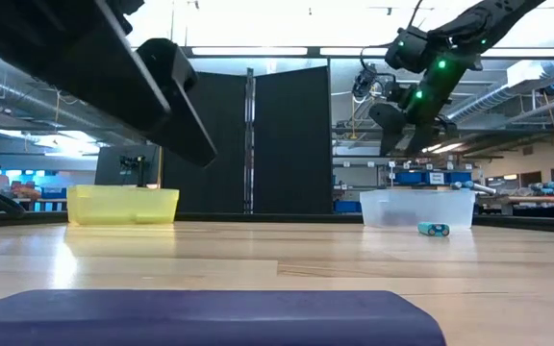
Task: Sort blocks
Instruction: Put the purple block into the white transparent bin
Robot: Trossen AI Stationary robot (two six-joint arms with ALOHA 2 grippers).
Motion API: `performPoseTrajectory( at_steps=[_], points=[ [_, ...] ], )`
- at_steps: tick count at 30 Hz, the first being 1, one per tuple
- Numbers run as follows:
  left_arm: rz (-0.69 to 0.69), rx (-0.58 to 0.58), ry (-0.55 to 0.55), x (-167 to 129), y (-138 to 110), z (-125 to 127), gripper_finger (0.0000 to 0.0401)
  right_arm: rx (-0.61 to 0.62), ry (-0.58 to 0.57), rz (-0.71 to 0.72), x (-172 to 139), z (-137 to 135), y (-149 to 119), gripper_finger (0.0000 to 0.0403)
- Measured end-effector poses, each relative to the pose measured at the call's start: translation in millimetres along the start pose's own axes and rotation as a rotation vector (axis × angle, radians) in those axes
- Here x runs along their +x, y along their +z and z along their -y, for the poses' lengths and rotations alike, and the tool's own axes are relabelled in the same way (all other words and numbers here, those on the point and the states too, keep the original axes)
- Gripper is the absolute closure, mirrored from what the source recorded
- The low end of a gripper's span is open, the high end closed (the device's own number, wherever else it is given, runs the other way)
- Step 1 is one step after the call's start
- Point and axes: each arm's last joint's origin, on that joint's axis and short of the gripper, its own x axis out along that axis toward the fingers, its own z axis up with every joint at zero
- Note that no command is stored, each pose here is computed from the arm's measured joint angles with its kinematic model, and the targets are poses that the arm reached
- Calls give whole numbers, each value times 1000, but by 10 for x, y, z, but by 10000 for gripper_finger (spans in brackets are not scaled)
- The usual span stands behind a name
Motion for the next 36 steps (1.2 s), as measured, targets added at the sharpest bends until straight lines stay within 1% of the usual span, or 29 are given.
performPoseTrajectory(
  at_steps=[2, 5, 9, 13, 16, 21, 25, 29, 32, 34, 36],
  points=[
    [-11, 0, -25, -1, -4, 10, 105, -10, 22, 40, -42, -34, 26, 67],
    [-25, 1, -70, -4, -14, 44, 105, -30, 111, 158, -205, -160, 99, 67],
    [-47, 4, -159, 103, -89, 125, 105, -64, 255, 372, -607, -317, 201, 84],
    [-56, 5, -186, 282, -210, 194, 105, -54, 346, 522, -1015, -338, 219, 107],
    [-64, 2, -187, 367, -242, 250, 105, -44, 398, 569, -1236, -290, 191, 123],
    [-38, 1, -197, 483, -217, 365, 105, -37, 431, 605, -1477, -218, 118, 141],
    [-45, 4, -175, 603, -230, 412, 105, -33, 449, 623, -1594, -200, 71, 150],
    [-53, -10, -151, 677, -274, 419, 107, -47, 496, 625, -1668, -229, 27, 155],
    [-69, -14, -128, 690, -289, 395, 132, -55, 535, 630, -1716, -266, 0, 158],
    [-81, -15, -106, 697, -295, 370, 166, -62, 564, 635, -1753, -295, -19, 159],
    [-88, -22, -92, 712, -290, 333, 211, -73, 590, 639, -1788, -321, -39, 161]
  ],
)
